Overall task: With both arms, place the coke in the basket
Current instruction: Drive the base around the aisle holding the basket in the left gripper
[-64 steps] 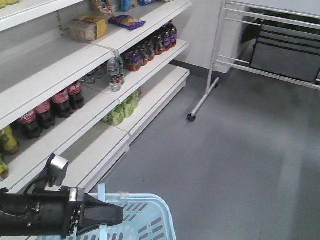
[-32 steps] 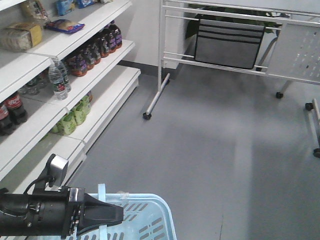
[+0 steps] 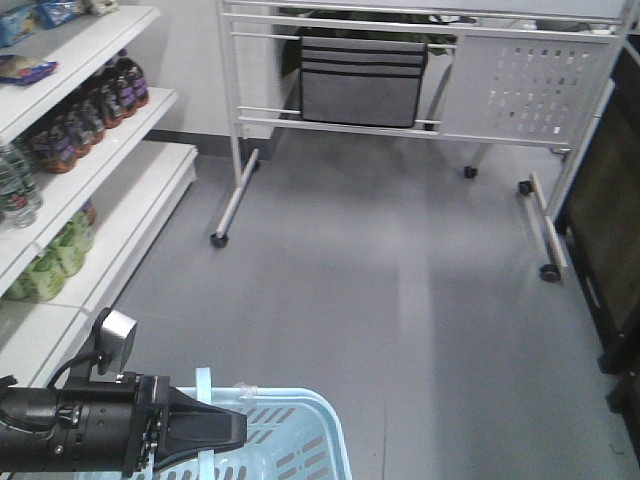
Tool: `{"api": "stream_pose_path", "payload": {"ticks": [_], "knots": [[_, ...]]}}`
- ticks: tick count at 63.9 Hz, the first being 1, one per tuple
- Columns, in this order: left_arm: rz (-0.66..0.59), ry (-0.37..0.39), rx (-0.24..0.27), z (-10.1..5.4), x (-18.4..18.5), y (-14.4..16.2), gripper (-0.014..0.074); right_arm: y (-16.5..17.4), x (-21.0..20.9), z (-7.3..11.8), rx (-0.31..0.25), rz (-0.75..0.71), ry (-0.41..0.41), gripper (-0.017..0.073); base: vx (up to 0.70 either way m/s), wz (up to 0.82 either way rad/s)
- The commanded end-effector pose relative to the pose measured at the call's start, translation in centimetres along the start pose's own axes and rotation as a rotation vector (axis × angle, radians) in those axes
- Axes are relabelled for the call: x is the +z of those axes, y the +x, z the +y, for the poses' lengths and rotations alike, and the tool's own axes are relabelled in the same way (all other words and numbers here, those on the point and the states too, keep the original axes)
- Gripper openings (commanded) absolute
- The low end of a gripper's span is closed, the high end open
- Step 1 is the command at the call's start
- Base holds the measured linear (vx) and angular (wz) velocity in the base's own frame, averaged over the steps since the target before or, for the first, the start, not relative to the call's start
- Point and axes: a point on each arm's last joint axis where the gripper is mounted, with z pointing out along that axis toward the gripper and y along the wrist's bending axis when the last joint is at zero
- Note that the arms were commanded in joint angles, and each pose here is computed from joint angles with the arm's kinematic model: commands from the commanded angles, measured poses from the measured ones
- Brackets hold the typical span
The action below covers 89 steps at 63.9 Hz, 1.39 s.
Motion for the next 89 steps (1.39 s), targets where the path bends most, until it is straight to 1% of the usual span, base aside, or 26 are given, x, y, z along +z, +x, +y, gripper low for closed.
{"api": "stream_pose_path", "payload": {"ticks": [1,48,89], "knots": [[-0.051,0.13,0.011,-1.98,-0.31,-0.45,-0.0006,-0.4,-0.1,0.1,-0.013,-0.081,-0.014,-0.0005,0.03,-0.32],[-0.051,0.13,0.011,-1.98,-0.31,-0.45,-0.0006,-0.4,-0.1,0.1,-0.013,-0.081,-0.014,-0.0005,0.06,-0.29],[-0.052,0.13,0.011,-1.97,-0.31,-0.45,-0.0006,-0.4,-0.1,0.1,-0.013,-0.081,-0.014,-0.0005,0.17,0.03]]}}
